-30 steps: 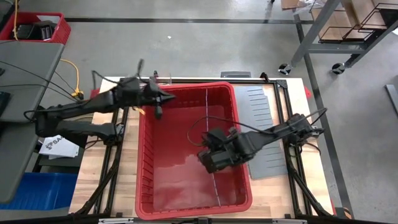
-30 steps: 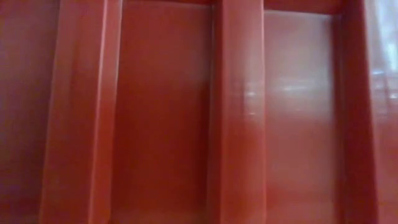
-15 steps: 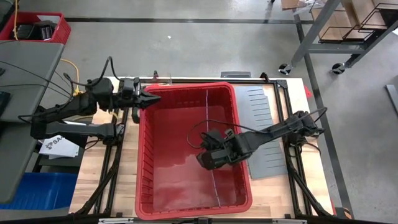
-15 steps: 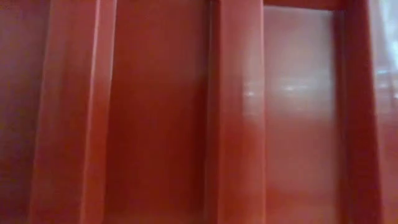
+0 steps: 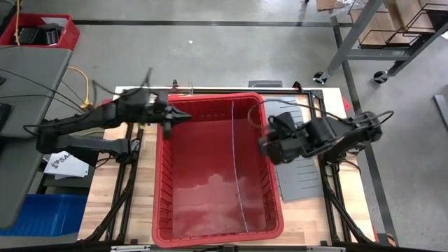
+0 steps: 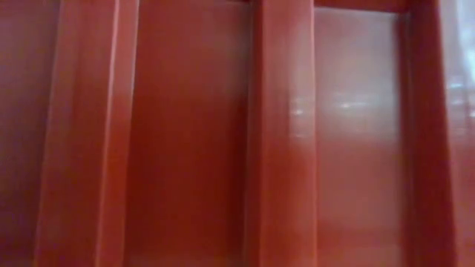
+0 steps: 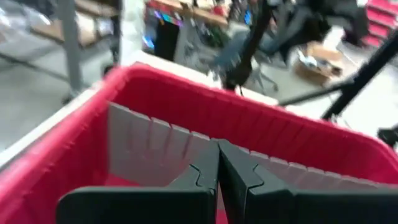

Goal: Sort blocks
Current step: Assemble the bin divider into the red bin

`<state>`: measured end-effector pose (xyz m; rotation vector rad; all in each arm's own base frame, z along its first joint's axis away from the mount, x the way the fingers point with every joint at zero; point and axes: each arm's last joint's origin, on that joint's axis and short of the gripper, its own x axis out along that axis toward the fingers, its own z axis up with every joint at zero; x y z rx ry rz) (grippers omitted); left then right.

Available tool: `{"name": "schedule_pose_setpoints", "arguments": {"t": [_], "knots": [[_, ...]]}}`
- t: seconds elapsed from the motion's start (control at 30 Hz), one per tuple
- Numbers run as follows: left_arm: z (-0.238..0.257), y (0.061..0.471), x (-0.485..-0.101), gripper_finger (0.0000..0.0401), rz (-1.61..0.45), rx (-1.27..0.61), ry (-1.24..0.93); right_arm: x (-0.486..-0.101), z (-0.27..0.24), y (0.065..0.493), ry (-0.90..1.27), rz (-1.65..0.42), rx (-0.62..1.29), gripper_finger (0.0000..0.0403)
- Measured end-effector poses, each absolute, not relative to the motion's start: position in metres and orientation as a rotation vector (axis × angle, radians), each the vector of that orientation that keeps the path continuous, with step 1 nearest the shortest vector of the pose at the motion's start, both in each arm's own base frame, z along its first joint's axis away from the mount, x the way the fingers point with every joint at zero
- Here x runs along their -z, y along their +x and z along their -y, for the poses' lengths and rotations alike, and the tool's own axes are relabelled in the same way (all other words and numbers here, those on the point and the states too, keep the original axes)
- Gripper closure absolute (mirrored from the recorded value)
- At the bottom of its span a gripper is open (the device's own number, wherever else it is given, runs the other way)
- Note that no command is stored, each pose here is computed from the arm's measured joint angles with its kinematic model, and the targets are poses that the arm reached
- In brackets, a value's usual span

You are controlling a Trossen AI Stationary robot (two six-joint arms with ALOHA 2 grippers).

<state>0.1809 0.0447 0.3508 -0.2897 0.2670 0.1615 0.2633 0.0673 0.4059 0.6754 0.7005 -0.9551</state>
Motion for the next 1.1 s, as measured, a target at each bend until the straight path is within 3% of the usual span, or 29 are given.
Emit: {"name": "schedule_pose_setpoints", "arguments": {"t": [0.23,0.47,0.7,0.8,1.1], "knots": [[-0.071,0.224,-0.34,0.0395,-0.388,-0.114,-0.344,-0.369,-0.001,0.241,0.835,-0.621,1.319,0.0306],[-0.087,0.255,-0.372,0.0333,-0.34,-0.06,-0.219,-0.336,0.067,0.186,0.945,-0.727,1.519,0.0216],[-0.113,0.297,-0.391,0.0267,-0.274,-0.099,-0.271,-0.272,0.13,0.151,1.081,-0.821,1.309,0.0175],[-0.122,0.312,-0.393,0.0248,-0.266,-0.152,-0.354,-0.239,0.15,0.128,1.119,-0.896,1.355,0.0175],[-0.135,0.322,-0.406,0.0233,-0.18,-0.344,-0.474,-0.179,0.18,0.083,1.248,-0.922,1.286,0.0176]]}}
